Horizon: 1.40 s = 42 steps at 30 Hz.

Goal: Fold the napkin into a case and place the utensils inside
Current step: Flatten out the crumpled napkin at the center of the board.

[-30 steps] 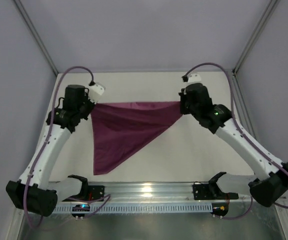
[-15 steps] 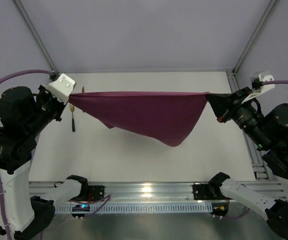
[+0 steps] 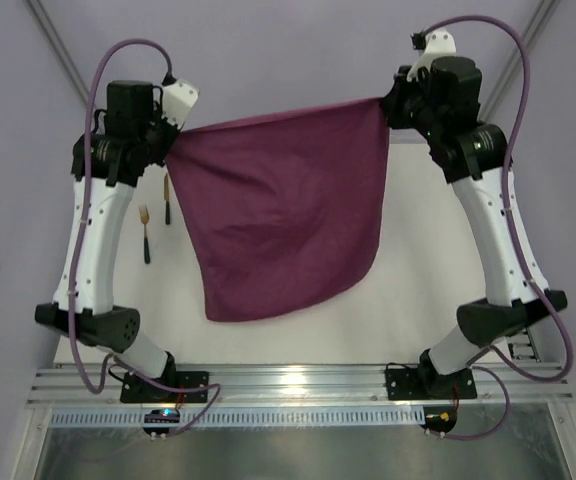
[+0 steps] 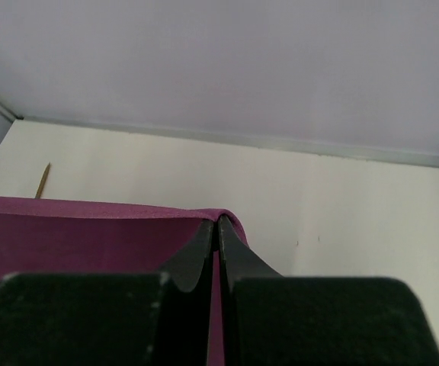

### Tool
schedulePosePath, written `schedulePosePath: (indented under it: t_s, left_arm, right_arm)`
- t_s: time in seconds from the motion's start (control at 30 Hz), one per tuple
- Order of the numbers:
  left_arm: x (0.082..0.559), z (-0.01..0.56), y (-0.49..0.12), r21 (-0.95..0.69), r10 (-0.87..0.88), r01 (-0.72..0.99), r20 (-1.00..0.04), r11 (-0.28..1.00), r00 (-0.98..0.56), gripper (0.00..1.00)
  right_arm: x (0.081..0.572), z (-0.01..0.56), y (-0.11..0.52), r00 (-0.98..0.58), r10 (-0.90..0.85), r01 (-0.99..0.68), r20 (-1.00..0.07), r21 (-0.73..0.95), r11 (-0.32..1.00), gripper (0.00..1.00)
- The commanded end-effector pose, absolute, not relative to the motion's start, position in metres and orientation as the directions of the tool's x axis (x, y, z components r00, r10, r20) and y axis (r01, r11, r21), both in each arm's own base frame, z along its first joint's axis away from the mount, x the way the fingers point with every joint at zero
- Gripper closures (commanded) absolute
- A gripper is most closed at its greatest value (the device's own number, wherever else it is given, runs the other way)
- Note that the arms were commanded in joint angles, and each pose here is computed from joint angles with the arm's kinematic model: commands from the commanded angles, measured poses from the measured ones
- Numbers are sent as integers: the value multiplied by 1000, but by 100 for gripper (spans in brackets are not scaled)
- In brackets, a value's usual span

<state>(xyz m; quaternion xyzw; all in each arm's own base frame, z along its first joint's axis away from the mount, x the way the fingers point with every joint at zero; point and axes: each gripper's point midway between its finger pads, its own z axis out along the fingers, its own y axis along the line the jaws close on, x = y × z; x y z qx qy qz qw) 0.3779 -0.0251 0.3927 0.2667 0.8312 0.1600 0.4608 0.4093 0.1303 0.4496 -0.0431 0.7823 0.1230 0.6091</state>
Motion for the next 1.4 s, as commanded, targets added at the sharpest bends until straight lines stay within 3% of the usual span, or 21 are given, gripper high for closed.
schedulePosePath:
  t_s: [0.0, 0.2, 0.4, 0.43, 0.5, 0.53, 0.57, 0.63, 0.67, 0.73, 0.77, 0.87, 1.03, 1.2, 1.37]
  left_arm:
    - [406, 459, 8, 550, 523, 35, -770, 834, -366, 100]
    - [439, 513, 23, 581, 538, -157, -806, 799, -246, 100]
    - [443, 513, 18, 589, 555, -136, -802, 797, -222, 100]
    - [449, 488, 10, 595, 565, -65, -788, 801, -246, 100]
    - [437, 481, 3, 582, 563, -28, -797, 813, -218, 100]
    - [440, 434, -6, 584, 581, 78, -768, 808, -269, 100]
    - [436, 418, -9, 584, 590, 114, -758, 804, -279, 100]
    - [418, 400, -11, 599, 618, 157, -741, 785, -264, 100]
    - [413, 346, -15, 594, 643, 247, -694, 766, -325, 100]
    - [398, 316, -14, 604, 678, 307, -656, 735, -333, 100]
    - [386, 268, -16, 577, 697, 390, -607, 717, -383, 100]
    - [353, 194, -13, 533, 742, 517, -495, 670, -451, 100]
    - [303, 113, -10, 434, 775, 642, -380, 632, -505, 100]
    - [245, 68, -6, 338, 809, 736, -287, 587, -514, 100]
    - [199, 61, -3, 280, 827, 780, -254, 560, -502, 100]
  right_arm:
    - [440, 523, 115, -58, 139, -207, -989, 148, 967, 96]
    - [460, 575, 89, 97, 248, -188, -964, 227, 956, 96]
    - [457, 575, 75, 136, 178, -182, -974, 152, 971, 96]
    - [456, 567, 74, 123, 143, -177, -982, 120, 977, 96]
    - [452, 527, 70, 45, 110, -157, -993, 101, 982, 96]
    - [448, 511, 69, 21, 97, -152, -995, 93, 984, 96]
    - [453, 445, 70, -111, 79, -137, -991, 94, 986, 96]
    - [426, 427, 67, -101, 101, -138, -990, 114, 984, 96]
    - [420, 358, 62, -225, 91, -89, -970, 114, 990, 96]
    - [392, 329, 60, -252, 105, -70, -962, 126, 990, 96]
    - [378, 274, 60, -355, 118, -46, -927, 143, 989, 96]
    - [337, 201, 70, -485, 148, -29, -862, 184, 982, 96]
    - [268, 103, 86, -693, 132, 11, -709, 172, 985, 96]
    - [225, 66, 99, -763, 227, 82, -605, 258, 963, 96]
    - [206, 71, 112, -777, 241, 77, -582, 293, 953, 96]
